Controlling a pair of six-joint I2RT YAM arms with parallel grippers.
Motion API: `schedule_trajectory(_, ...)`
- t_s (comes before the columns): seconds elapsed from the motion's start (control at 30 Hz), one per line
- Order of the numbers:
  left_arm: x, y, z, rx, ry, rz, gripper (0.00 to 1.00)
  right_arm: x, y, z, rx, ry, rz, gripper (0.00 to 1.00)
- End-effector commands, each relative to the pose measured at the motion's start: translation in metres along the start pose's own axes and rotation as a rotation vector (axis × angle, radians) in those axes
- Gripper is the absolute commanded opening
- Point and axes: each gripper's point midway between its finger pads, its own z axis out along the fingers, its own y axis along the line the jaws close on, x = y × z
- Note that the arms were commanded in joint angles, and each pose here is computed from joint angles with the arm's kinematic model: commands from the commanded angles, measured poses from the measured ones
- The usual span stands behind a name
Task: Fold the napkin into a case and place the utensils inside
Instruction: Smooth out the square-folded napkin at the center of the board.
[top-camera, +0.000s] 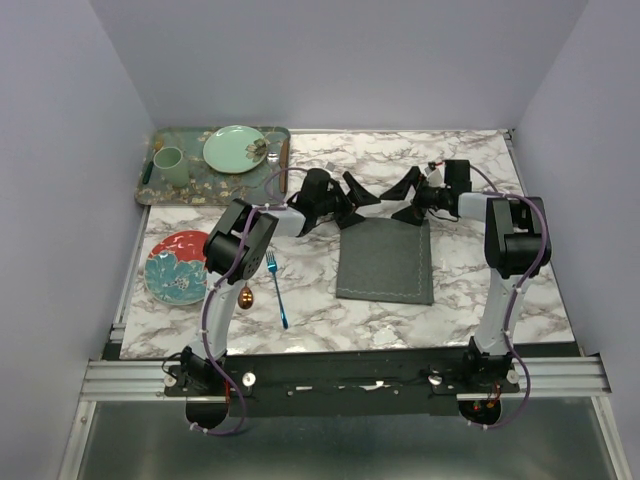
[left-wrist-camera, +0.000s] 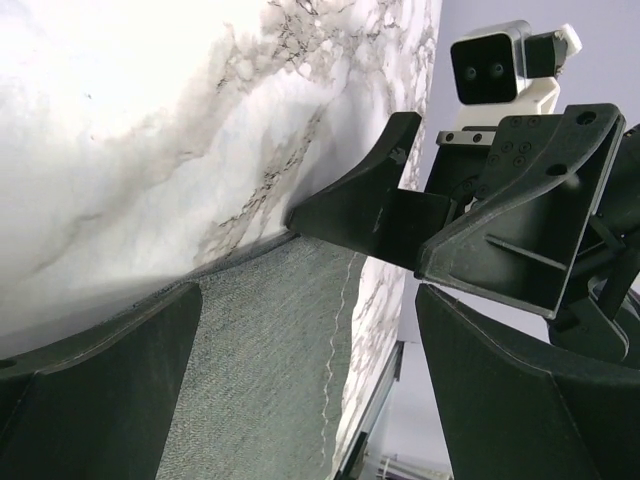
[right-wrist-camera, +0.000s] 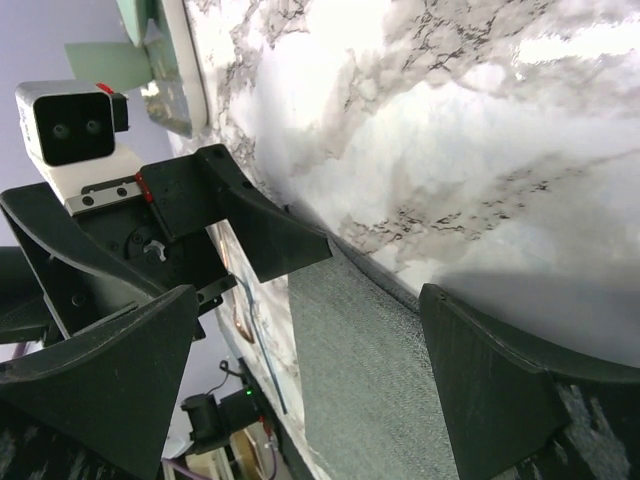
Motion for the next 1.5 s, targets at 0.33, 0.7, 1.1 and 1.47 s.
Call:
schedule_trajectory(0.33, -0.006, 0.028, -0.003, -0.030, -0.074, -0.094, 0.99, 0.020, 0.064, -0.028, -0.177, -0.107, -0.035, 1.00)
schedule_trajectory(0.7, -0.004, 0.036, -0.004, -0.047, -0.077, -0.106, 0.99, 0.032, 0.022, 0.006, -0.086, -0.154, 0.110, 1.00)
schedule_trajectory(1.1, -0.003, 0.056, -0.010, -0.107, -0.088, -0.126, 0.99, 0.014, -0.033, 0.002, 0.148, -0.329, 0.150, 1.00)
schedule_trajectory(1.47, -0.009, 0.071, -0.016, -0.148, -0.105, -0.131, 0.99, -0.008, -0.054, -0.029, 0.168, -0.388, 0.204, 1.00)
